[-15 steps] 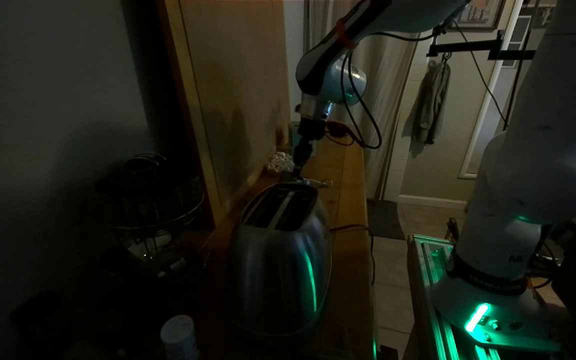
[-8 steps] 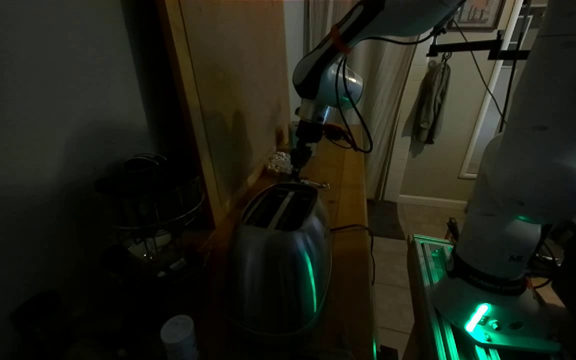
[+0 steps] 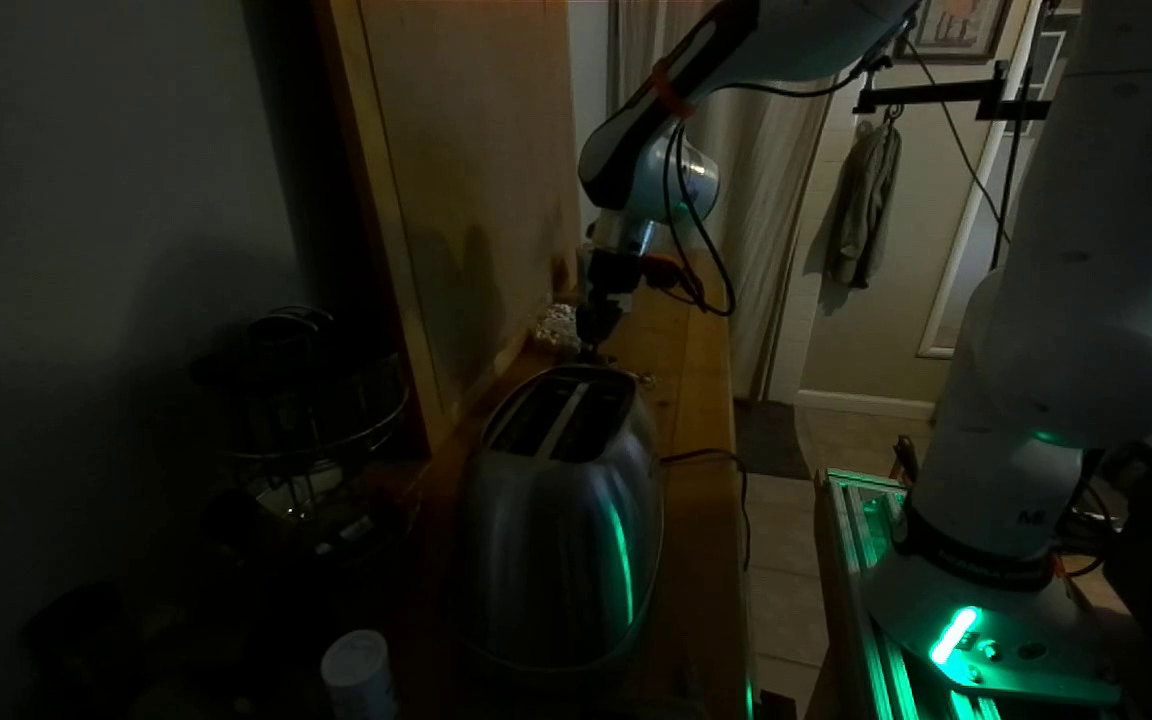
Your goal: Stack the silver items
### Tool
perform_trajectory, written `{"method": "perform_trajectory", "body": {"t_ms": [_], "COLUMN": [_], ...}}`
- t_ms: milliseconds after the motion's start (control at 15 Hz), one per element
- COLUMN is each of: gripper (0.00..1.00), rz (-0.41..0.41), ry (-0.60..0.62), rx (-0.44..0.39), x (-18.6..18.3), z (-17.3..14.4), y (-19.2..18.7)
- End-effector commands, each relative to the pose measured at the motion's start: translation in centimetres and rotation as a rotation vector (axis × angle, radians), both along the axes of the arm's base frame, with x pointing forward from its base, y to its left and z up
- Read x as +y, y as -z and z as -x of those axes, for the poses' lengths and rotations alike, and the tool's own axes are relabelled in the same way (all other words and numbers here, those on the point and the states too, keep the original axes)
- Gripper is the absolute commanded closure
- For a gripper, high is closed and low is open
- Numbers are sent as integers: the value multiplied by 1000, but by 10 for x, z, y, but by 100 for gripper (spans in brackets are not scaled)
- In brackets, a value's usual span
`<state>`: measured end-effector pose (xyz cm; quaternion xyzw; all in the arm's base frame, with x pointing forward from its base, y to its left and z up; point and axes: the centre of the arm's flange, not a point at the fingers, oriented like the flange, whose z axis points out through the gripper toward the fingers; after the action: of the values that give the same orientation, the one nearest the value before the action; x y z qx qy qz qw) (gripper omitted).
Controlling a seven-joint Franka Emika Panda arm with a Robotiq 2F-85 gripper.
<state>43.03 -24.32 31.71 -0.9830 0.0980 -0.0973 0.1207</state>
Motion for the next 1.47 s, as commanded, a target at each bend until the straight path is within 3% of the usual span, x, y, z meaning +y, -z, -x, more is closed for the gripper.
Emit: {"method": "perform_trajectory", "body": {"t_ms": [0, 467, 733, 1200, 1400], "gripper": [71, 24, 0, 0, 0], "rz": [7, 21, 82, 285, 320], "ry": [28, 30, -52, -270, -357], "rx": [4, 3, 31, 42, 3], "x": [-2, -1, 5, 20, 29], "z": [-9, -7, -5, 7, 18], "y": [0, -9, -15, -40, -53]}}
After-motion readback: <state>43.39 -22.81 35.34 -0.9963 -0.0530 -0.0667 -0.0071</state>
